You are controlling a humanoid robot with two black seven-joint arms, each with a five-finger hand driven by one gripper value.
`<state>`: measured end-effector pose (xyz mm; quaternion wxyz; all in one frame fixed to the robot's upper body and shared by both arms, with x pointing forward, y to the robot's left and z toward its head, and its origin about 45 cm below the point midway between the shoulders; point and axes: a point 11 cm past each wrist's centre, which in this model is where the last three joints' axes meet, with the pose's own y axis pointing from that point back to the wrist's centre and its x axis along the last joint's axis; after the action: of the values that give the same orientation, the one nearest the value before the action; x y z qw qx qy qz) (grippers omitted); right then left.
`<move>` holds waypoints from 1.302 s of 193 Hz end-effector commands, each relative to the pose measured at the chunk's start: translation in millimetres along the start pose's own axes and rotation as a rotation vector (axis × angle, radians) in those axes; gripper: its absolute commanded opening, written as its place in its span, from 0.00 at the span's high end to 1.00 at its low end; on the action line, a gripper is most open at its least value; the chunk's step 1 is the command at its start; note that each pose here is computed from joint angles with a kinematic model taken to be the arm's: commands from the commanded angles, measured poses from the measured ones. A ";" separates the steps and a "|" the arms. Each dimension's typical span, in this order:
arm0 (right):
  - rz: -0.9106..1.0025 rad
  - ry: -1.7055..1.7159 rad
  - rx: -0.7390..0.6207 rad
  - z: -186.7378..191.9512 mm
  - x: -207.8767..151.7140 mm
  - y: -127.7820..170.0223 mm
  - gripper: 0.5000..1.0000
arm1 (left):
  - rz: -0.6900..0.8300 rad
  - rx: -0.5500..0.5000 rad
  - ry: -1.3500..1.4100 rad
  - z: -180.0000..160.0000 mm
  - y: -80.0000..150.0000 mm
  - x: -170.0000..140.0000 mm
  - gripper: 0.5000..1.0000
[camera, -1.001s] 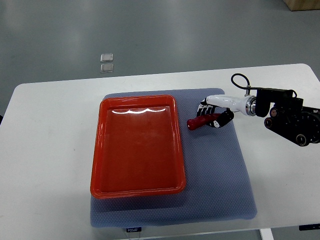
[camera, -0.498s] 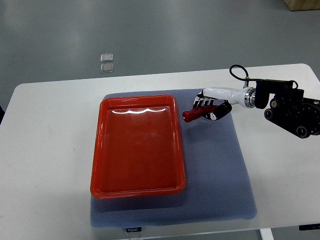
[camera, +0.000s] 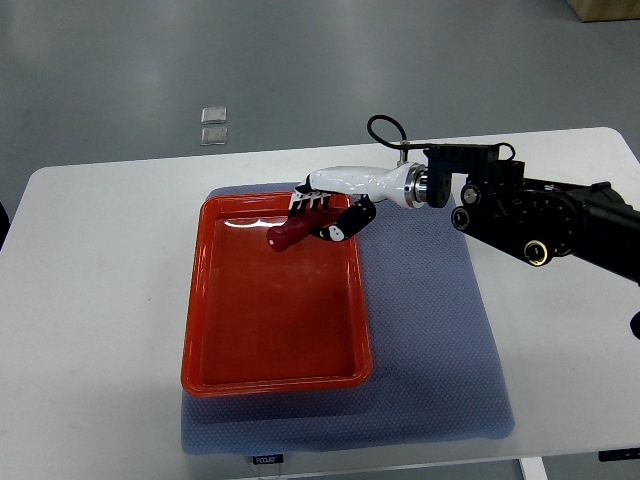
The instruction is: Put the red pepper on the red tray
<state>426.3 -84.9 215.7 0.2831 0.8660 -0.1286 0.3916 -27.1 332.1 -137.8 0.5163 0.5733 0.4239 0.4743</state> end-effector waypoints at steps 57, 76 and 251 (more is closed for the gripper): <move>-0.103 0.042 -0.017 -8.3 -40.0 -26.5 0.88 | -0.001 0.000 0.000 0.1 0.0 -0.3 0.00; -0.099 0.043 -0.022 -6.1 -38.0 -24.6 0.68 | 0.001 0.000 0.001 0.0 0.0 0.2 0.00; 0.414 -0.991 -0.051 85.4 1.4 54.2 0.17 | 0.001 0.000 0.001 0.0 0.0 0.2 0.00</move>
<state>457.0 -160.5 208.1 0.1581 0.9106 -0.3778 0.0557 -27.1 332.1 -137.8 0.5162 0.5732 0.4240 0.4745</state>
